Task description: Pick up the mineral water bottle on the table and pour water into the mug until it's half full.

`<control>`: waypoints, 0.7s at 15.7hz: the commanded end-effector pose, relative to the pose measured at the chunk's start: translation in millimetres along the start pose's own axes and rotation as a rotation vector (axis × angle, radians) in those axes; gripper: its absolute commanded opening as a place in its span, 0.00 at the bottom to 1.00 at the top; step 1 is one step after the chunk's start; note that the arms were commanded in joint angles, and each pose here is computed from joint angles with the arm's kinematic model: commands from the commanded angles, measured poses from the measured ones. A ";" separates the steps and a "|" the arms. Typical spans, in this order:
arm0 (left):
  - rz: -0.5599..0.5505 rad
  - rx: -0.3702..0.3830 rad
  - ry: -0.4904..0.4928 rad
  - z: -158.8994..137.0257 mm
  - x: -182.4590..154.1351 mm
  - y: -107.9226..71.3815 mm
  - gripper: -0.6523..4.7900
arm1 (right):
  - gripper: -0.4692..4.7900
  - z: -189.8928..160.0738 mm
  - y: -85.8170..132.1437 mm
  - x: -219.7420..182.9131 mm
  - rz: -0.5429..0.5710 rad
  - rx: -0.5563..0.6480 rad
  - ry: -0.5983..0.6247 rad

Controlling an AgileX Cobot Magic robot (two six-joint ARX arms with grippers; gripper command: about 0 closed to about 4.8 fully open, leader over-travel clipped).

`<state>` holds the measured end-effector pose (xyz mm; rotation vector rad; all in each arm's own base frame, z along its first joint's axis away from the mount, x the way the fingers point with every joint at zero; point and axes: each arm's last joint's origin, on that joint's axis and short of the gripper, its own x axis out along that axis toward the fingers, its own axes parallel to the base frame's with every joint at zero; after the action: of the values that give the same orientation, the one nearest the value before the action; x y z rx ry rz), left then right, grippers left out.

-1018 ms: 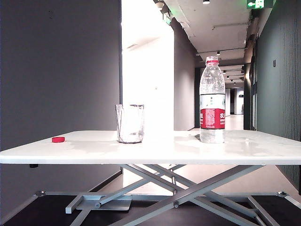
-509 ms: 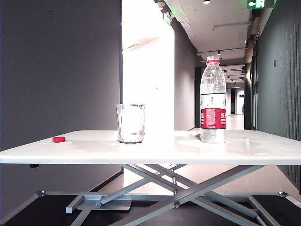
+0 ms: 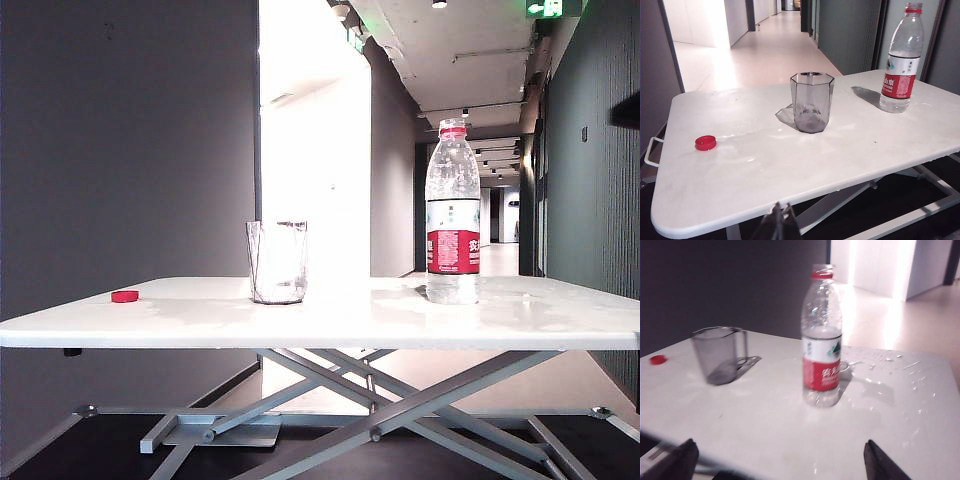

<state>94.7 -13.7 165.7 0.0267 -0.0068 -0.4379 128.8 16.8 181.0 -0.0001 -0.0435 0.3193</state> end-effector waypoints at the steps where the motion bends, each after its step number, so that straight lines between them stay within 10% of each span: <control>1: 0.002 0.002 -0.005 1.0 0.0 0.0 0.11 | 1.00 19.8 -7.4 29.8 -0.002 -0.026 -0.072; 11: -0.010 -0.010 0.019 -1.5 -0.1 -0.4 0.11 | 1.00 -0.9 -44.2 200.6 0.193 0.002 -0.004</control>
<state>94.6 -13.7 163.9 0.0221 0.0122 -0.4400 326.1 37.2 186.7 -0.0008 -0.0258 0.5028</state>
